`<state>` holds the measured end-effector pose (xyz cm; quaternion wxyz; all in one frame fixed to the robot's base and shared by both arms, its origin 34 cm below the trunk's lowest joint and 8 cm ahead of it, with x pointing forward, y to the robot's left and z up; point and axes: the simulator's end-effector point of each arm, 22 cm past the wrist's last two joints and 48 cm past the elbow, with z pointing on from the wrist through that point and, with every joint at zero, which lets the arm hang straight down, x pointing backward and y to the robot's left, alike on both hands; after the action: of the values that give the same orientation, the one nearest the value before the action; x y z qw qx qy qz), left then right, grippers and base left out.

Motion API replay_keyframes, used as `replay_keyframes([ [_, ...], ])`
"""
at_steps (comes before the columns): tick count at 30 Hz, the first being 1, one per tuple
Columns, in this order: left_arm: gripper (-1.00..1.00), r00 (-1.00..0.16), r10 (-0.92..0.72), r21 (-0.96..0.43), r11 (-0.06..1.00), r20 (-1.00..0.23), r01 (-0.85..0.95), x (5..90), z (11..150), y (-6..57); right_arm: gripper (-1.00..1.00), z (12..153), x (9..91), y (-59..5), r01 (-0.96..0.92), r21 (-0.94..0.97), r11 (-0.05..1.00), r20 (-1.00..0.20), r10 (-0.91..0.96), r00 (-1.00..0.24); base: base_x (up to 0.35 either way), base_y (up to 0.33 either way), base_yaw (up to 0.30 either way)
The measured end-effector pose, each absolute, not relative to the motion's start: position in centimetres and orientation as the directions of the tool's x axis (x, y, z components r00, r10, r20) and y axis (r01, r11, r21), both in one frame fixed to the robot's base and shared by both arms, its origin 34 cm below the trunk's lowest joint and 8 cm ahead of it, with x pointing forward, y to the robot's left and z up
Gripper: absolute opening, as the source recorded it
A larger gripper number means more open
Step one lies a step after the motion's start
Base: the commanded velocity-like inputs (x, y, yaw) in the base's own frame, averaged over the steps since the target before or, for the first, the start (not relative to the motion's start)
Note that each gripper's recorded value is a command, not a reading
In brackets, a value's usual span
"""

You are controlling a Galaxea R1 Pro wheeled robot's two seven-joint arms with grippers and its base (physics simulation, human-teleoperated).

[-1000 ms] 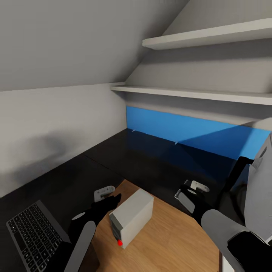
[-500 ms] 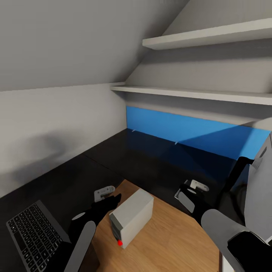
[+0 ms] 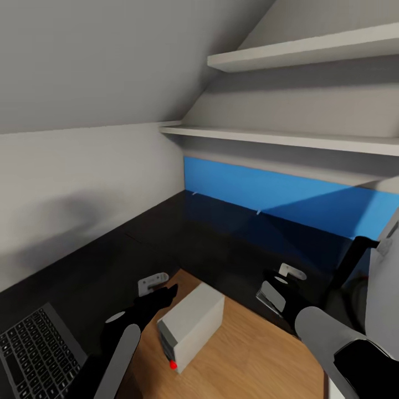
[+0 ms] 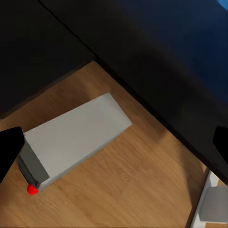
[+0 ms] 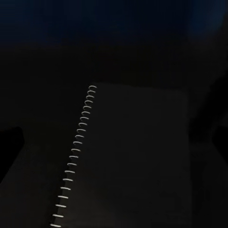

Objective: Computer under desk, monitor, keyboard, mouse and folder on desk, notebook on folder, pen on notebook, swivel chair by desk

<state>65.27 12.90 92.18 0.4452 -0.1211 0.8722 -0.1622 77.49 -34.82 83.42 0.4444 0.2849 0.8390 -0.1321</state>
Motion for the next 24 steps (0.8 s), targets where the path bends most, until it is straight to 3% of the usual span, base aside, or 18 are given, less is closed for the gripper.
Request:
replay_keyframes([
  [16,1.0,-0.575,-0.357,-0.392,0.918,-0.736,-0.067,65.29,92.14,12.92,1.0,83.47,77.48,-35.08,0.602,0.032,0.798,-0.823,0.363,-0.437,0.027,-0.009,0.0],
  [24,1.0,-0.574,-0.356,-0.391,0.918,-0.737,-0.067,65.27,92.18,12.92,1.0,83.45,77.44,-35.03,0.601,0.033,0.799,-0.822,0.364,-0.438,0.206,-0.063,0.0],
])
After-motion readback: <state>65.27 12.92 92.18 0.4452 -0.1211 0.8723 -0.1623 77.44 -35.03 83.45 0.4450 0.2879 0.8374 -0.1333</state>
